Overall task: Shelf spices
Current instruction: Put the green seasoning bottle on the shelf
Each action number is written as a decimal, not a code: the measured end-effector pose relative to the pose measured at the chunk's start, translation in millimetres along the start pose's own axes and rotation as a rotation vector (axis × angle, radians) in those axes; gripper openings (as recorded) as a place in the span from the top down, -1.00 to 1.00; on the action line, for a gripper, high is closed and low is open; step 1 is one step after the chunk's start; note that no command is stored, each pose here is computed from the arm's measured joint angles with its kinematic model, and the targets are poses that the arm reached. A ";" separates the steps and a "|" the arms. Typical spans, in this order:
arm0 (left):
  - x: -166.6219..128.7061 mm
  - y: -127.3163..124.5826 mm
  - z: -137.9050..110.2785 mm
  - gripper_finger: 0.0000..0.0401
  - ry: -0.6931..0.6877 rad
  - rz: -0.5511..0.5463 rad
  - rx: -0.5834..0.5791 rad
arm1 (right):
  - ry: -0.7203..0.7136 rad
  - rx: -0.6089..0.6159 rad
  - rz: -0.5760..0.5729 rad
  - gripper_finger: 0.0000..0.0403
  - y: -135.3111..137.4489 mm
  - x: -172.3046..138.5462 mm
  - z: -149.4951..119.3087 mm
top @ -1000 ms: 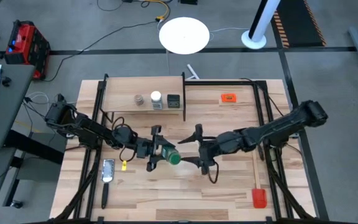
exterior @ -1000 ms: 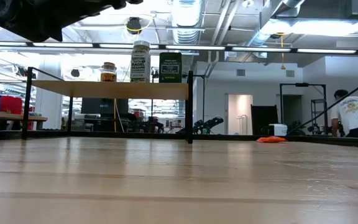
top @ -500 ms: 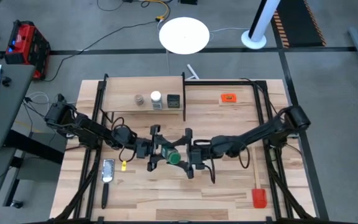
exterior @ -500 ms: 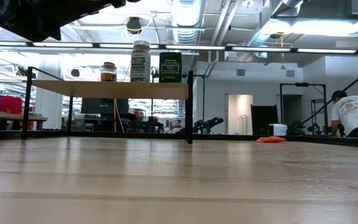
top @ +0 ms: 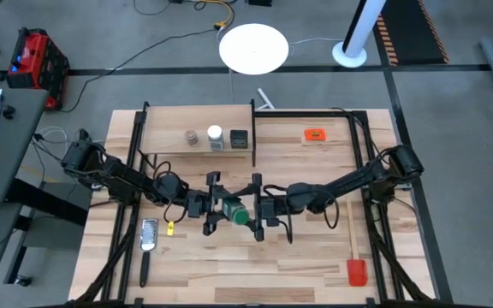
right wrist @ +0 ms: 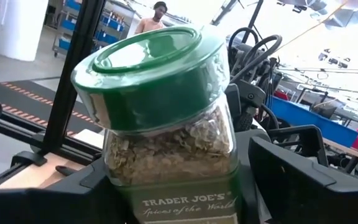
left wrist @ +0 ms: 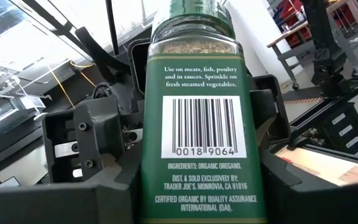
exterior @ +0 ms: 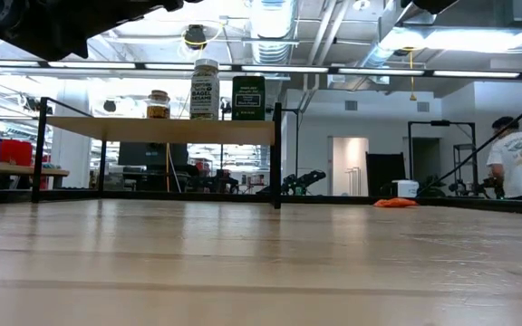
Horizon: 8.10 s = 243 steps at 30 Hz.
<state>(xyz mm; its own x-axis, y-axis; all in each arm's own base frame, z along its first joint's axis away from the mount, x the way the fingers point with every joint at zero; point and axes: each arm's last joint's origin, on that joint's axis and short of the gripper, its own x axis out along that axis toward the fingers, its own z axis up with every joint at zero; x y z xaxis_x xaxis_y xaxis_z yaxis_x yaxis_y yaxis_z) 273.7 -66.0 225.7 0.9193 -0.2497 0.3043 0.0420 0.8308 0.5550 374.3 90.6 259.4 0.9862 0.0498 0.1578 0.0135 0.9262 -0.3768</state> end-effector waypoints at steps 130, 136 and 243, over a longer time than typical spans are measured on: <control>90.7 11.9 38.3 -0.39 0.629 0.528 -0.065 | 0.696 -0.542 -0.530 -0.03 -1.8 -38.0 15.2; 90.0 17.2 37.9 -0.39 0.668 0.638 -0.067 | 0.706 -0.530 -0.538 -0.03 -2.8 -38.2 13.2; 86.7 24.2 18.8 -0.20 0.661 0.655 -0.341 | 0.752 -0.437 -0.477 -0.02 -10.2 -39.3 -5.7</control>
<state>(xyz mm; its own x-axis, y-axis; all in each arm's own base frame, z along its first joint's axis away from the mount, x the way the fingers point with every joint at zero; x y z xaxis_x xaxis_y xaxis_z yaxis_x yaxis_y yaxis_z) 347.1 -77.0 280.0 0.8303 0.5517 -0.0789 -0.5377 0.8302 0.1475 336.3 77.0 251.8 0.7075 -0.6826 -0.1832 0.3467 0.5611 -0.7516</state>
